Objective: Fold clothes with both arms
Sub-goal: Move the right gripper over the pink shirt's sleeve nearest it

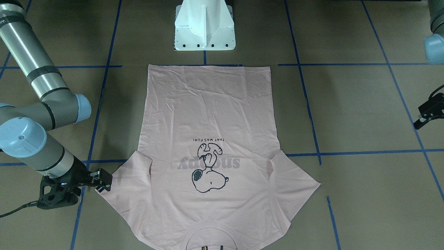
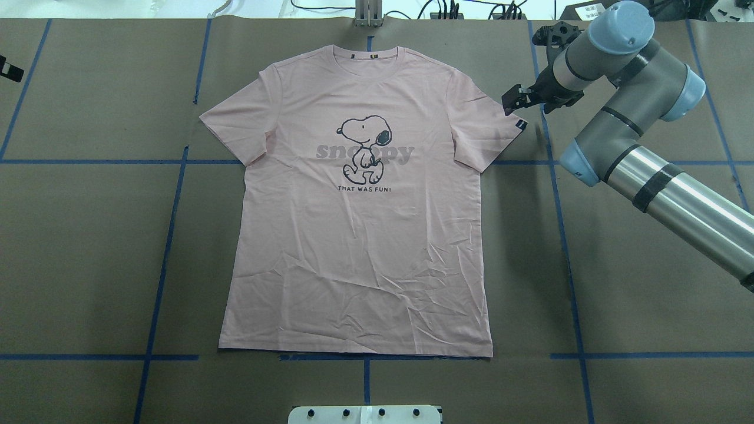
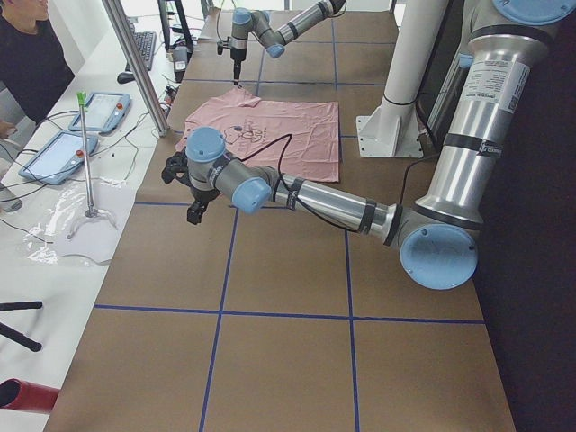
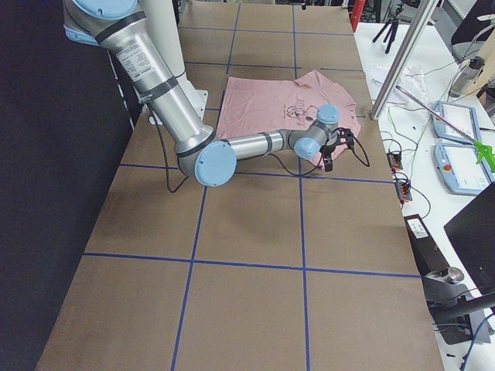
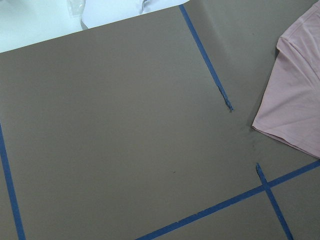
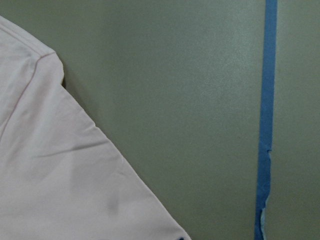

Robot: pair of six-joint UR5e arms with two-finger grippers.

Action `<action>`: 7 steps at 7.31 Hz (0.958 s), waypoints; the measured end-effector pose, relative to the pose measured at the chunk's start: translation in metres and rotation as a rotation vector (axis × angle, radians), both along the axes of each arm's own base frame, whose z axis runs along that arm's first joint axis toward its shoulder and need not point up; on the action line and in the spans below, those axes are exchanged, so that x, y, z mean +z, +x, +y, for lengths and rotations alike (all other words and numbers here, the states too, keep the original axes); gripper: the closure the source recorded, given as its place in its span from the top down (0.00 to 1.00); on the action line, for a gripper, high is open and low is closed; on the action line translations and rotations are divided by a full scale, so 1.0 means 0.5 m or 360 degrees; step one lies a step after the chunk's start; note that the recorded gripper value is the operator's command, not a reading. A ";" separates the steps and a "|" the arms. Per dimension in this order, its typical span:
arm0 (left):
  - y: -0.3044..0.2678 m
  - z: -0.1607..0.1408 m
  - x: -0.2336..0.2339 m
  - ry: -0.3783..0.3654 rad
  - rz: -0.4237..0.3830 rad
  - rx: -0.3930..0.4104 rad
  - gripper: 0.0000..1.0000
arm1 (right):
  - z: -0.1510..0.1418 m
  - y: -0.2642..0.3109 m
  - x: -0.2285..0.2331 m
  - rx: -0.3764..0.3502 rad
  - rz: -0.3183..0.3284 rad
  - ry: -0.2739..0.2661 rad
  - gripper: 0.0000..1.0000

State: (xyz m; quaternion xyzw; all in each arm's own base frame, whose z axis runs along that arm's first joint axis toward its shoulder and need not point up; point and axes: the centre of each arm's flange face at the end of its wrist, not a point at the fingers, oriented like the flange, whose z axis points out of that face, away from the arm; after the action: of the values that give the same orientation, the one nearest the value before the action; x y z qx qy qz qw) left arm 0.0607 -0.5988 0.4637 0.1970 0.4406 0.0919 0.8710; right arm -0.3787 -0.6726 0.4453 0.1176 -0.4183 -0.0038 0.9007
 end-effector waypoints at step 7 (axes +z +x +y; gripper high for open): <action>0.001 0.000 0.000 -0.0012 0.0009 -0.0005 1.00 | 0.017 -0.045 0.033 -0.0045 0.0074 0.0015 0.14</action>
State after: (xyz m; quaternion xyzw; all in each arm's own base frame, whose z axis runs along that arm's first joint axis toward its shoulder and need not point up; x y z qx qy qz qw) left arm 0.0610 -0.5987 0.4638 0.1945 0.4432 0.0883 0.8706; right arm -0.4013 -0.6643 0.4616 0.1157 -0.3988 -0.0213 0.9095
